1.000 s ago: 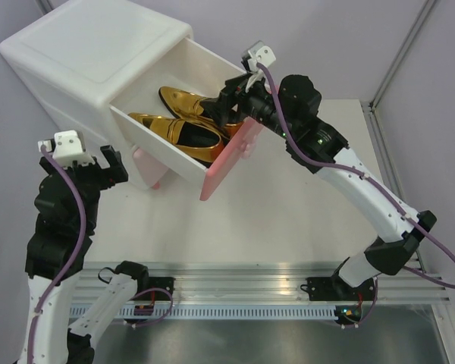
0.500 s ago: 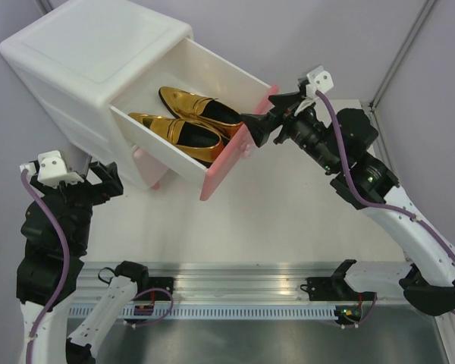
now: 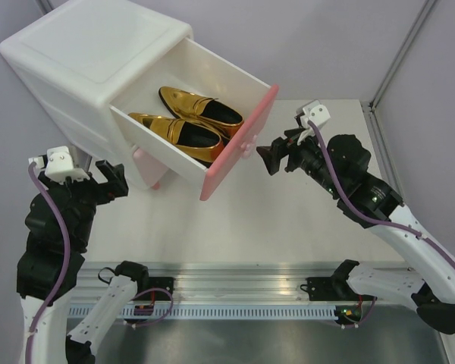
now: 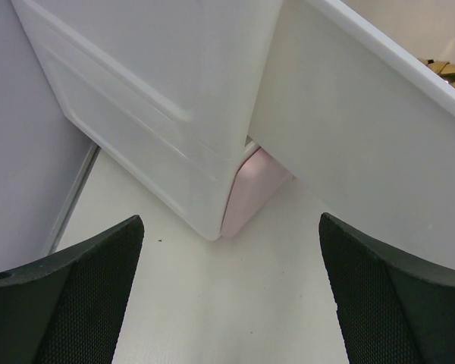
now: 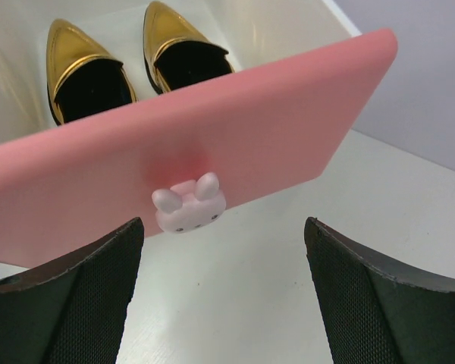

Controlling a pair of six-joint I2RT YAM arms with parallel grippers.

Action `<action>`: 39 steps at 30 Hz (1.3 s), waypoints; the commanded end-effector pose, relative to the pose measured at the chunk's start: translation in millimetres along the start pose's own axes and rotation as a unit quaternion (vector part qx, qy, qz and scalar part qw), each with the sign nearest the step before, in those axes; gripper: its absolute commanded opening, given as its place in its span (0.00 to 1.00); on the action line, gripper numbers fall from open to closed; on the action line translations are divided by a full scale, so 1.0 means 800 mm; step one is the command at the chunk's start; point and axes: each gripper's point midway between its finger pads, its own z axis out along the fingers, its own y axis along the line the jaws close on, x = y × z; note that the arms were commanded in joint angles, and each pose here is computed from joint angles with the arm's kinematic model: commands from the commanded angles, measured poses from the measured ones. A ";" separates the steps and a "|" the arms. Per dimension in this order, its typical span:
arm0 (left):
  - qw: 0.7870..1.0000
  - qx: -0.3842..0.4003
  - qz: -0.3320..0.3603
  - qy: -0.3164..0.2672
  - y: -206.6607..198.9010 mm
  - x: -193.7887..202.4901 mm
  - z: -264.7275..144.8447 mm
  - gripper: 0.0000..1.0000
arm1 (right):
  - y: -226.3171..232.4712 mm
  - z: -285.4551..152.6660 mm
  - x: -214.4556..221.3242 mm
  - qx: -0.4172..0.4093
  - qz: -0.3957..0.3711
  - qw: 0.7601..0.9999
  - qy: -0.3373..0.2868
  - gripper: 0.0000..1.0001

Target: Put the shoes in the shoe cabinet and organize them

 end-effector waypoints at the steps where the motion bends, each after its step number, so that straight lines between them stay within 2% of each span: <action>1: 1.000 0.022 -0.010 0.003 -0.012 -0.006 -0.001 1.00 | 0.001 -0.009 0.017 -0.015 -0.013 1.000 0.017 0.90; 8: 0.999 0.031 -0.011 0.019 -0.018 0.001 0.002 1.00 | -0.007 0.004 0.067 -0.016 -0.009 0.998 0.067 0.90; 17: 0.998 0.043 -0.022 0.026 -0.024 0.004 0.000 1.00 | -0.012 0.021 0.102 -0.049 -0.004 0.996 0.079 0.90; 25: 0.998 0.042 -0.035 0.030 -0.023 0.008 -0.006 1.00 | 0.018 0.039 0.096 -0.141 -0.044 0.987 0.067 0.92; 34: 0.998 0.034 -0.040 0.031 -0.017 0.010 -0.012 1.00 | 0.021 0.065 0.076 -0.155 -0.066 0.984 0.051 0.93; 39: 0.998 0.031 -0.041 0.032 -0.015 0.011 -0.014 1.00 | 0.031 0.076 0.070 -0.179 -0.060 0.981 0.047 0.90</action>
